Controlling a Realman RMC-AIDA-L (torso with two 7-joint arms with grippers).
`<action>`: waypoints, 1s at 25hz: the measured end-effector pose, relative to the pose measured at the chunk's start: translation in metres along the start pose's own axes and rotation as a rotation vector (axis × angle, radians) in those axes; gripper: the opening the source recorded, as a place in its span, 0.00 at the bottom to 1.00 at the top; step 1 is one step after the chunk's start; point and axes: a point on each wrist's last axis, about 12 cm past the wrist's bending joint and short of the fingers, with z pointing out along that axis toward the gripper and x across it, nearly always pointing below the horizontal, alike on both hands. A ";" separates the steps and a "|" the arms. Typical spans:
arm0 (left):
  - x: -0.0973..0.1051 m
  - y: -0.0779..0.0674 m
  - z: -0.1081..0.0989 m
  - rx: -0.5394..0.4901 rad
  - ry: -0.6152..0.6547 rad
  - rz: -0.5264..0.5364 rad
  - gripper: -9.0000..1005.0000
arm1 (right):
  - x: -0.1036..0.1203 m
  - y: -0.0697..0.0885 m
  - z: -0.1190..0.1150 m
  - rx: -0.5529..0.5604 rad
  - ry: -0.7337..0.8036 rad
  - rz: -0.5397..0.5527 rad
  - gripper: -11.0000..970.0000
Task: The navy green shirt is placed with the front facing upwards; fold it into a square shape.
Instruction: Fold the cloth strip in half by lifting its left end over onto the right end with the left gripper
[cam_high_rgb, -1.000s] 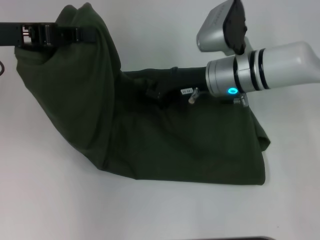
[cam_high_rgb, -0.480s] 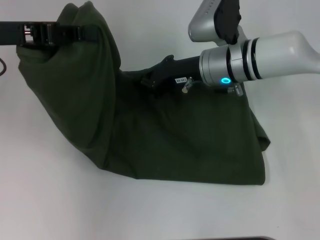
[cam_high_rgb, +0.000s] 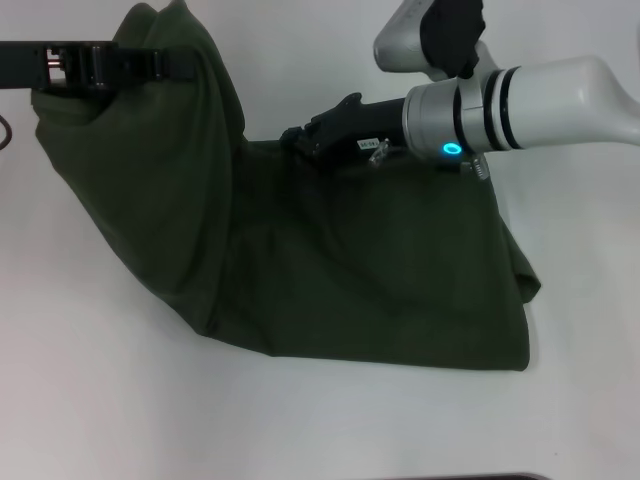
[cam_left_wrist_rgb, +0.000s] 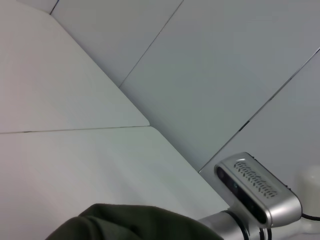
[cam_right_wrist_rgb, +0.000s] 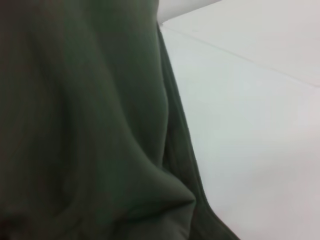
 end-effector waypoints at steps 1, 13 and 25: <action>0.000 0.000 0.000 0.000 -0.001 0.000 0.05 | 0.001 -0.001 -0.001 -0.001 -0.011 0.004 0.01; 0.003 -0.001 0.011 0.082 -0.035 -0.035 0.05 | 0.020 -0.023 -0.055 0.033 -0.211 0.158 0.01; 0.007 -0.002 0.037 0.174 -0.106 -0.080 0.05 | 0.051 -0.031 -0.102 0.068 -0.306 0.270 0.01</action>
